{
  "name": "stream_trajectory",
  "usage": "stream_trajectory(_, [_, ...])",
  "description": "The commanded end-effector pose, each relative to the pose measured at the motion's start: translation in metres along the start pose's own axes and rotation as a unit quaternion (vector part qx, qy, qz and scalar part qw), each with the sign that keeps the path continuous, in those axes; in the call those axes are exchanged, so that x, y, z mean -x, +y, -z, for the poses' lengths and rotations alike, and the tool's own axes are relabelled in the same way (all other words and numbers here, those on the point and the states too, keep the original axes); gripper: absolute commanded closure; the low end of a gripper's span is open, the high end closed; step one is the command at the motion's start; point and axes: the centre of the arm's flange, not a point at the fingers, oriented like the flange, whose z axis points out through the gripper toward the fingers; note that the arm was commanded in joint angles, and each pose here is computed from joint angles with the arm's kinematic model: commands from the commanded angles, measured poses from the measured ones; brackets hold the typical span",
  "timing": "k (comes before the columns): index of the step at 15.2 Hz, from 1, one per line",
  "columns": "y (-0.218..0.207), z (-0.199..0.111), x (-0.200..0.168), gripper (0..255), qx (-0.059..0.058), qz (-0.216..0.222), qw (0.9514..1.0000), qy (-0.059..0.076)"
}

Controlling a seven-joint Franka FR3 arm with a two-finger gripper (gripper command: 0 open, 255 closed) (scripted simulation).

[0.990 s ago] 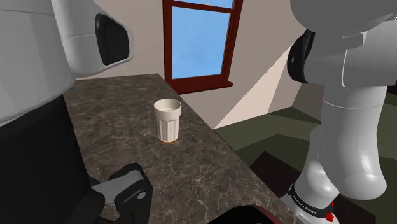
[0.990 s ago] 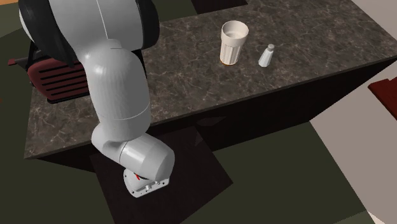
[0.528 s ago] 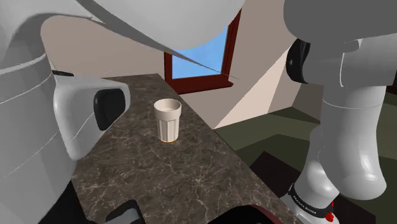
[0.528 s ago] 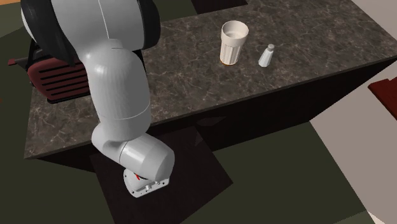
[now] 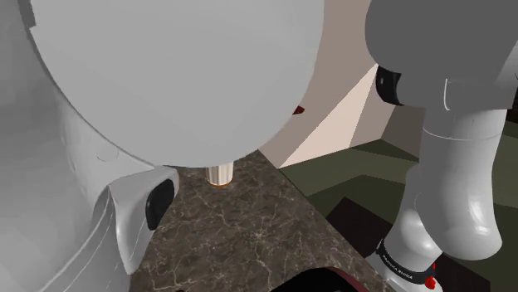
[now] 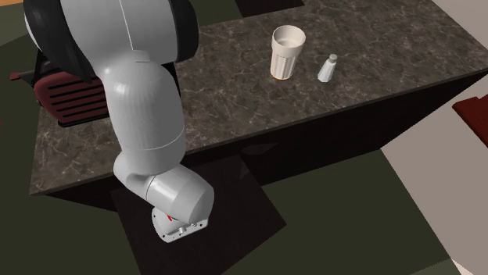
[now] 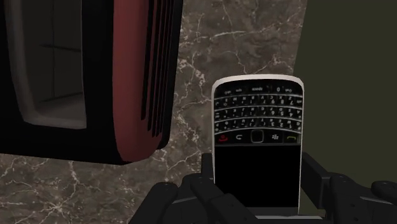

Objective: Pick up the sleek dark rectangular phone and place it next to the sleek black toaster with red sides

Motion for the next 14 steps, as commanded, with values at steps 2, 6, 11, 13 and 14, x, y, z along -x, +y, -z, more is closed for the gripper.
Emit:
stream_trajectory(2, [0.001,-0.016,0.0,255,0.0,0.0,1.0,0.0])
stream_trajectory(6, [0.002,-0.037,0.0,255,0.0,0.0,1.0,0.0])
stream_trajectory(11, [0.004,-0.063,-0.001,255,0.0,0.0,1.0,0.0])
stream_trajectory(13, [0.004,-0.074,-0.001,255,0.0,0.0,1.0,0.0])
stream_trajectory(14, [0.005,-0.079,-0.002,255,0.0,0.0,1.0,0.0])
